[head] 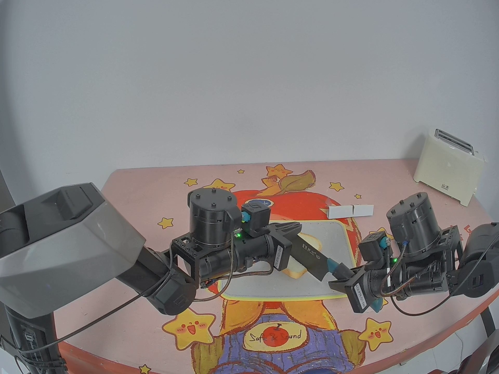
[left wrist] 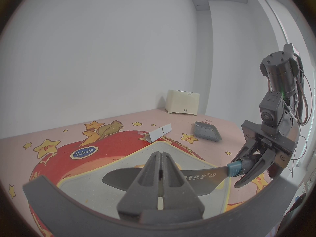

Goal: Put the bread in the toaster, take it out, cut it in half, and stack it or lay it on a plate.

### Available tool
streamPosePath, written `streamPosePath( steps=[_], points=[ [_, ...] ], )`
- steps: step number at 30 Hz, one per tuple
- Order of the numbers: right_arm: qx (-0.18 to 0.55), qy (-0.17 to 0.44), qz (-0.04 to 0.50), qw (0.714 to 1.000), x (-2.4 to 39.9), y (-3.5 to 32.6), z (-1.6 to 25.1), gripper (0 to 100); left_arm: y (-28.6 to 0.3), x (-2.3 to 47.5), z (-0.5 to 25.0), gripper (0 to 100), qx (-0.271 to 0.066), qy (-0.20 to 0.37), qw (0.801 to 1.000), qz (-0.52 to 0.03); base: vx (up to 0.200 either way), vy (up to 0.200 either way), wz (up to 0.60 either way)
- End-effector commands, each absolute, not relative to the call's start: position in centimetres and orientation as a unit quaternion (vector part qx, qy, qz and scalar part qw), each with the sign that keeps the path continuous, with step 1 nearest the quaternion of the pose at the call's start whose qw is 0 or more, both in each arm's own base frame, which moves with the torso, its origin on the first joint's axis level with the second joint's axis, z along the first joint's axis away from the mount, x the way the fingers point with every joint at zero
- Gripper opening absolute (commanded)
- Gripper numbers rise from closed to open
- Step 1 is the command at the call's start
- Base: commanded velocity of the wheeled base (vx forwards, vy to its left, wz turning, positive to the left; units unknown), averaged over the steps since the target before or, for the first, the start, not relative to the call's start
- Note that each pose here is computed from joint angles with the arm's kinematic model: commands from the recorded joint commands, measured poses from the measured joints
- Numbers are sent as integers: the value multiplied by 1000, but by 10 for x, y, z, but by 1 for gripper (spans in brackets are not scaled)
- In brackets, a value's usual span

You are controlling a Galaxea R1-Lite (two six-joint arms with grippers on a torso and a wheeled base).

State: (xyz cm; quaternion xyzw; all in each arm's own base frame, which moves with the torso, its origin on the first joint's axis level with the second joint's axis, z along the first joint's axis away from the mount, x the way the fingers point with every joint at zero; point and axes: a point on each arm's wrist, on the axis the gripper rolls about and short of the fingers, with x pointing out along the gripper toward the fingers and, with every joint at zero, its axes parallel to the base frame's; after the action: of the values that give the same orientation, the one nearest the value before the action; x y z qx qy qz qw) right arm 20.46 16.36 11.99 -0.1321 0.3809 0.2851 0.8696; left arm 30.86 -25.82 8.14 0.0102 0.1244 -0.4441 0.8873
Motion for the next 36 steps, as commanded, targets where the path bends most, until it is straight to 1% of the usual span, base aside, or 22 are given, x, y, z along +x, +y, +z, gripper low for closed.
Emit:
streamPosePath(
  steps=[1,6,14,36],
  points=[
    [-131,379,286,871,205,164,121,0,-258,309,79,0,11,127,887,-443,0,0,0],
    [-127,366,288,876,209,167,127,0,-257,309,77,0,12,132,888,-441,0,0,0],
    [-124,362,288,878,209,168,129,0,-256,307,71,0,14,141,886,-441,0,0,0],
    [-132,384,284,869,206,165,118,0,-257,307,77,0,12,133,887,-443,0,0,0]
  ],
)
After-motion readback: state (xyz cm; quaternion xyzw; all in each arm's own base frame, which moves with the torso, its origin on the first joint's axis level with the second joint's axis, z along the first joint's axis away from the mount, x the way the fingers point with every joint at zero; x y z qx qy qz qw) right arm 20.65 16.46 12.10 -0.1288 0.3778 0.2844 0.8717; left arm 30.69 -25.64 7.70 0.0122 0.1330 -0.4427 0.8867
